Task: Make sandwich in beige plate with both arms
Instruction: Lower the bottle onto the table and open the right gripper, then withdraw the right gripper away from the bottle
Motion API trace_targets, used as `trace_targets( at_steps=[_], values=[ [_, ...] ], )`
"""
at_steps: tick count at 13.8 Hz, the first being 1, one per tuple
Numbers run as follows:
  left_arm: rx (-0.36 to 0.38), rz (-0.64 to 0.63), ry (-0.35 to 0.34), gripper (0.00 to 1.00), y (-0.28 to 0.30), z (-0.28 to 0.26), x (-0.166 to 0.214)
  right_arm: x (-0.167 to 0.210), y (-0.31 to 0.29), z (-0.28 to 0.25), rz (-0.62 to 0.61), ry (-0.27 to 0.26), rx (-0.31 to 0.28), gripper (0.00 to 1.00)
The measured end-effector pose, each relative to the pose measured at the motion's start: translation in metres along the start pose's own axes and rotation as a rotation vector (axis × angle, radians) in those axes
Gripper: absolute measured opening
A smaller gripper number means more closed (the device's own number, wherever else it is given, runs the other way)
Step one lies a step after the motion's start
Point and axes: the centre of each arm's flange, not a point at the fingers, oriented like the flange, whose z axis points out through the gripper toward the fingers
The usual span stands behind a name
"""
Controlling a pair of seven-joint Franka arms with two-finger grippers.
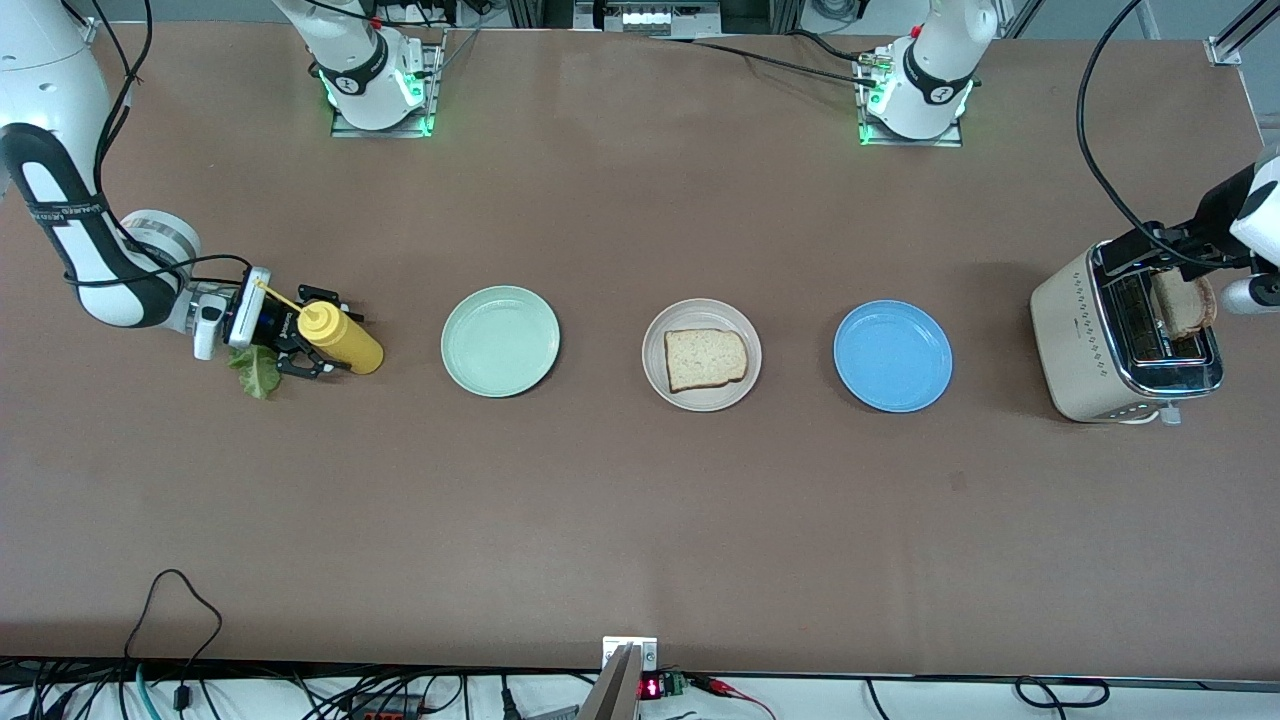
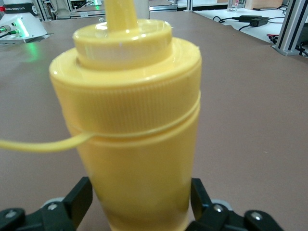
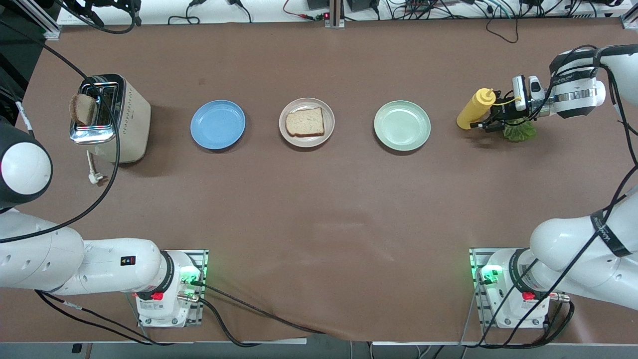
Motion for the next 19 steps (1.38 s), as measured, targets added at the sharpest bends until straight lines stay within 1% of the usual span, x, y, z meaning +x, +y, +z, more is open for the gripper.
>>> trace_targets(
  at_steps=[3, 4, 5, 13, 17, 19],
  values=[
    [0.0, 0.0, 0.0, 1.0, 0.0, 0.0, 0.0, -0.004, -0.001, -0.007, 0.003, -0.004, -0.008, 0.95],
    [0.0, 0.0, 0.0, 1.0, 0.0, 0.0, 0.0, -0.005, -0.001, -0.009, 0.002, -0.007, -0.007, 1.0],
    [0.0, 0.0, 0.0, 1.0, 0.0, 0.0, 0.0, -0.007, -0.002, -0.012, 0.001, -0.011, -0.005, 1.0],
    [0.0, 0.0, 0.0, 1.0, 0.0, 0.0, 0.0, -0.023, -0.008, -0.04, -0.017, -0.053, 0.016, 1.0],
    [0.0, 0.0, 0.0, 1.0, 0.0, 0.0, 0.0, -0.02, 0.001, -0.078, -0.073, -0.09, 0.025, 1.0],
    [0.0, 0.0, 0.0, 1.0, 0.0, 0.0, 0.0, -0.012, 0.008, -0.101, -0.081, -0.103, 0.01, 1.0]
  ],
)
